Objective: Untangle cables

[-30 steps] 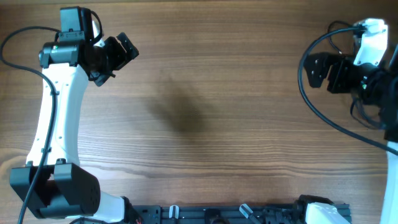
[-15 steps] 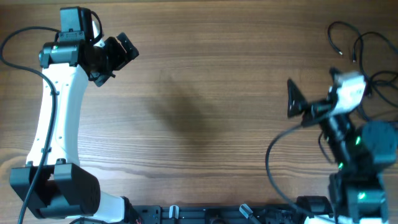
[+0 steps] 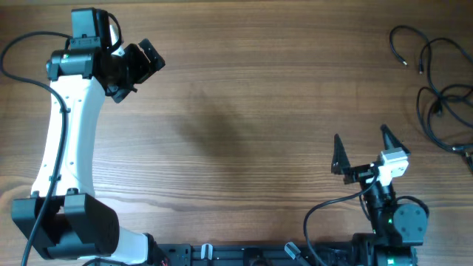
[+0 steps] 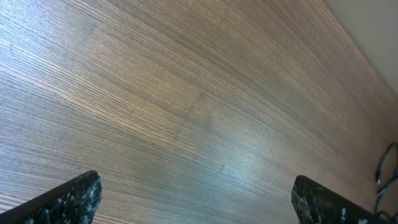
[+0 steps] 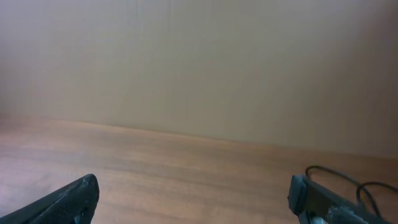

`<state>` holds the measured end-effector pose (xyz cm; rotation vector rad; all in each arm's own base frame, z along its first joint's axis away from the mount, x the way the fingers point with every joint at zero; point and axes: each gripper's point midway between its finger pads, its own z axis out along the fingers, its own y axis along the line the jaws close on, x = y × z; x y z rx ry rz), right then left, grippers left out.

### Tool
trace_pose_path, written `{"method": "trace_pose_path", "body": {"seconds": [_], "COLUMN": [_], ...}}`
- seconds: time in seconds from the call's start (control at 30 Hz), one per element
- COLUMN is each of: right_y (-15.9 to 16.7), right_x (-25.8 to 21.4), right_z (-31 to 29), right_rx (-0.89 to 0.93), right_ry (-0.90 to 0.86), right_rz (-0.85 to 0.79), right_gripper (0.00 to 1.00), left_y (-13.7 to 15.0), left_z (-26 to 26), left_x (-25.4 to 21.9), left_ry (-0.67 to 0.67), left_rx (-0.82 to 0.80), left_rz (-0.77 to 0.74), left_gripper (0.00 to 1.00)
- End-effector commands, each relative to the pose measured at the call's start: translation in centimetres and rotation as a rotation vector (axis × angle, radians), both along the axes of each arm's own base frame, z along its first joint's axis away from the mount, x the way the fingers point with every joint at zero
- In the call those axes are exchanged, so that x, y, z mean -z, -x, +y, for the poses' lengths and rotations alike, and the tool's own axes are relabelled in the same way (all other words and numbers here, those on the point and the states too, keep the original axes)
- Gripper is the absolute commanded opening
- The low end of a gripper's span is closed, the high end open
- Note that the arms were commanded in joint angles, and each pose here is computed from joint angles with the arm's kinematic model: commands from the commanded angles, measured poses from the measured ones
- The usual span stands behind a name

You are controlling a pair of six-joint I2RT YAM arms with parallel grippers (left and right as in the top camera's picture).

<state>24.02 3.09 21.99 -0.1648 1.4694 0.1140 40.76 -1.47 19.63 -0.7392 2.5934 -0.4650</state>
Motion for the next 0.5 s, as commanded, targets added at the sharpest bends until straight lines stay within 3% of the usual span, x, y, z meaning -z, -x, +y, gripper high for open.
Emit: {"method": "trace_pose_path", "body": {"seconds": [0.0, 0.2, 0.47], "right_y": [0.0, -0.4, -0.4], "right_x": [0.9, 4.2, 4.1], "right_z": [-0.1, 0.1, 0.1], "right_rx": [0.005, -0.006, -0.007], "right_ry": [-0.002, -0.010, -0.030], "right_rz": [-0.010, 0.083, 0.085], "right_gripper": [1.00, 1.00, 1.00], "left_y": [-0.2, -0.2, -0.2], "left_z": [0.2, 0.2, 0.2], "left_x": [0.1, 0.1, 0.1], "left_ry": [-0.013, -0.013, -0.013], "left_rx": [0.008, 0.008, 0.008], "left_rz": [-0.003, -0.003, -0.003], "left_gripper": [1.00, 1.00, 1.00]}}
